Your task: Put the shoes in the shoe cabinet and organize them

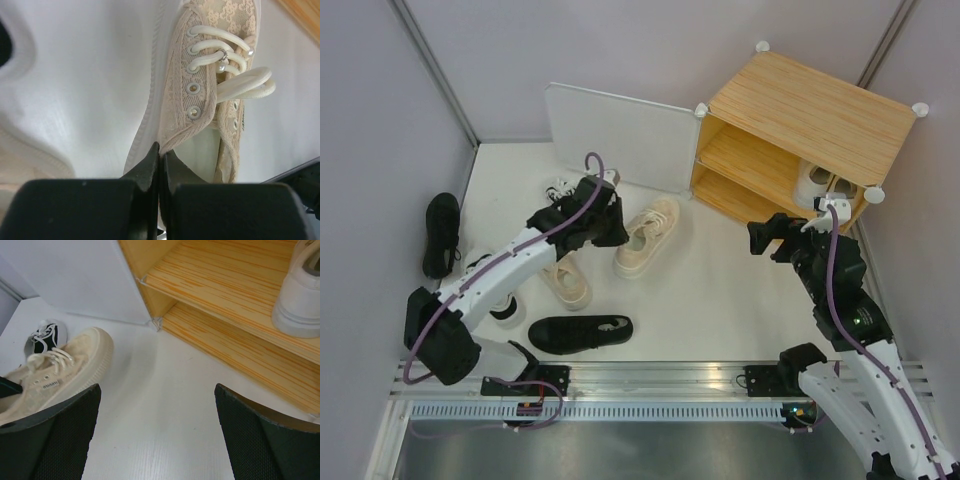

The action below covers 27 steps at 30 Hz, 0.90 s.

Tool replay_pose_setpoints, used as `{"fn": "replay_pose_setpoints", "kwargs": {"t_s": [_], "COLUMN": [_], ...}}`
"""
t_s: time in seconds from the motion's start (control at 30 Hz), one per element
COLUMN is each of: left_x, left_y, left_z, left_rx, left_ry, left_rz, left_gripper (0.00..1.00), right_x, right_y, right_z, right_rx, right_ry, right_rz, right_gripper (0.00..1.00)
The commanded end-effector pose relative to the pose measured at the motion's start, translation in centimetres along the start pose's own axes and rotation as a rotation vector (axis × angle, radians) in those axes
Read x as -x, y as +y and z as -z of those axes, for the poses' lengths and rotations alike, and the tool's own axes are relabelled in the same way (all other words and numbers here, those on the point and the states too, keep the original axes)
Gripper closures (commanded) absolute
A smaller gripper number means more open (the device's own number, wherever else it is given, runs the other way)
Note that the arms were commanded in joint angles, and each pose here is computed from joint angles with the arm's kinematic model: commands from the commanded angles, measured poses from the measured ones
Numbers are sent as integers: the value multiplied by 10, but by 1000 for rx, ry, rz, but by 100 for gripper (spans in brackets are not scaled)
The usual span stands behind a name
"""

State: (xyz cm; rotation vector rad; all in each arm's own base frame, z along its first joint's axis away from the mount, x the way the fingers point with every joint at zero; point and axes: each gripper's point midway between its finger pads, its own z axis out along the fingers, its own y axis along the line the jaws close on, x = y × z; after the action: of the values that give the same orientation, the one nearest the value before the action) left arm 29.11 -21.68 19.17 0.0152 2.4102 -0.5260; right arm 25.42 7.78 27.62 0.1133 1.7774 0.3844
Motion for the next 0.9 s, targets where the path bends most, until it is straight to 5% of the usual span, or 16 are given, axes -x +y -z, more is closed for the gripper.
{"fn": "replay_pose_setpoints", "kwargs": {"t_s": [0.0, 0.2, 0.4, 0.67, 0.87], "left_x": [27, -3, -39, -62, -28], "left_y": [-70, -131, -151, -145, -137], "left_z": [-15, -65, -118, -120, -74], "left_rx": [-167, -287, -280, -274, -242], "left_ry": [-101, -43, 24, 54, -51], "left_rz": [10, -25, -15, 1, -38], "left_gripper": [98, 98, 96, 29, 0], "right_x": [14, 6, 0, -23, -46], "right_y": [-6, -12, -16, -18, -18], "right_z": [8, 11, 12, 7, -1], "right_rx": [-53, -77, -98, -99, -95], "right_ry": [-30, 1, 24, 121, 220], "right_rz": [-17, -8, -9, 18, 27], "right_gripper": [2, 2, 2, 2, 3]}}
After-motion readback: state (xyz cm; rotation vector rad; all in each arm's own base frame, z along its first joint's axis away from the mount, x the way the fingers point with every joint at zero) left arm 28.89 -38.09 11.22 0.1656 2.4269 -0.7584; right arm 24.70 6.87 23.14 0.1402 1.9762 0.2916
